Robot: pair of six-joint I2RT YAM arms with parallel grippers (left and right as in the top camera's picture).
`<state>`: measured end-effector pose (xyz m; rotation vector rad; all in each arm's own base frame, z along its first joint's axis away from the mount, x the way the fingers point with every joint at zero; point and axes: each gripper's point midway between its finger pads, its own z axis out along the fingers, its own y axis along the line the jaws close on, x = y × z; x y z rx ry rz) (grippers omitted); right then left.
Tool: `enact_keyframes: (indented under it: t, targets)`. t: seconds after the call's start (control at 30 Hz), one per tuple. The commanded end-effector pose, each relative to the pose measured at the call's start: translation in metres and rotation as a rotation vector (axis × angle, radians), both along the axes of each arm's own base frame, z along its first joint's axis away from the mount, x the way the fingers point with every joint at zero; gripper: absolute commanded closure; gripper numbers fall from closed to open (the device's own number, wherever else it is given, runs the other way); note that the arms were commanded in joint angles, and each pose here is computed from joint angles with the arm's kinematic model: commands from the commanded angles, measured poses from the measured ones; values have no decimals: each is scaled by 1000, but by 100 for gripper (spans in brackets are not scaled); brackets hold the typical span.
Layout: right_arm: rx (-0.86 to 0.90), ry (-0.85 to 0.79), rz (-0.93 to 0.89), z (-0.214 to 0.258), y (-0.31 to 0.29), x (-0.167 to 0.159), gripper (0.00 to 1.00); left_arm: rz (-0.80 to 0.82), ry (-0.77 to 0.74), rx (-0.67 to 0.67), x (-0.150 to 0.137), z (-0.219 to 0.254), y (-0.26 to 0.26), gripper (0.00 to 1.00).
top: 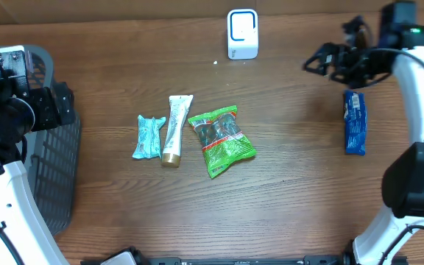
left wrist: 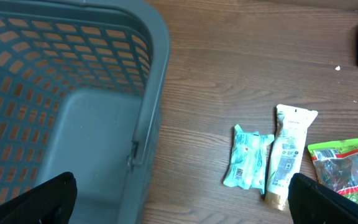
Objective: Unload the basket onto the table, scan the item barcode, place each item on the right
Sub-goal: 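Move the right gripper over the green snack bag and grasp it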
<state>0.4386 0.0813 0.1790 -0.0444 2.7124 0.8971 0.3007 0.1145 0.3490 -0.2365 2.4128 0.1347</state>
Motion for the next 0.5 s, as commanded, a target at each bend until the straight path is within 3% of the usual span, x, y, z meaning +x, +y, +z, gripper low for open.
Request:
enact_keyframes:
  t: [0.0,0.33,0.47]
  targets:
    - [-23,38,125,-24,52,-18,0,-15,-10,12,1,4,0,0]
    - [-81,77,368,-95,147,-47,5,-15,-10,12,1,4,0,0]
    - [-122,135,319,-119,160,-48,5,-15,-10,12,1,4,0,0]
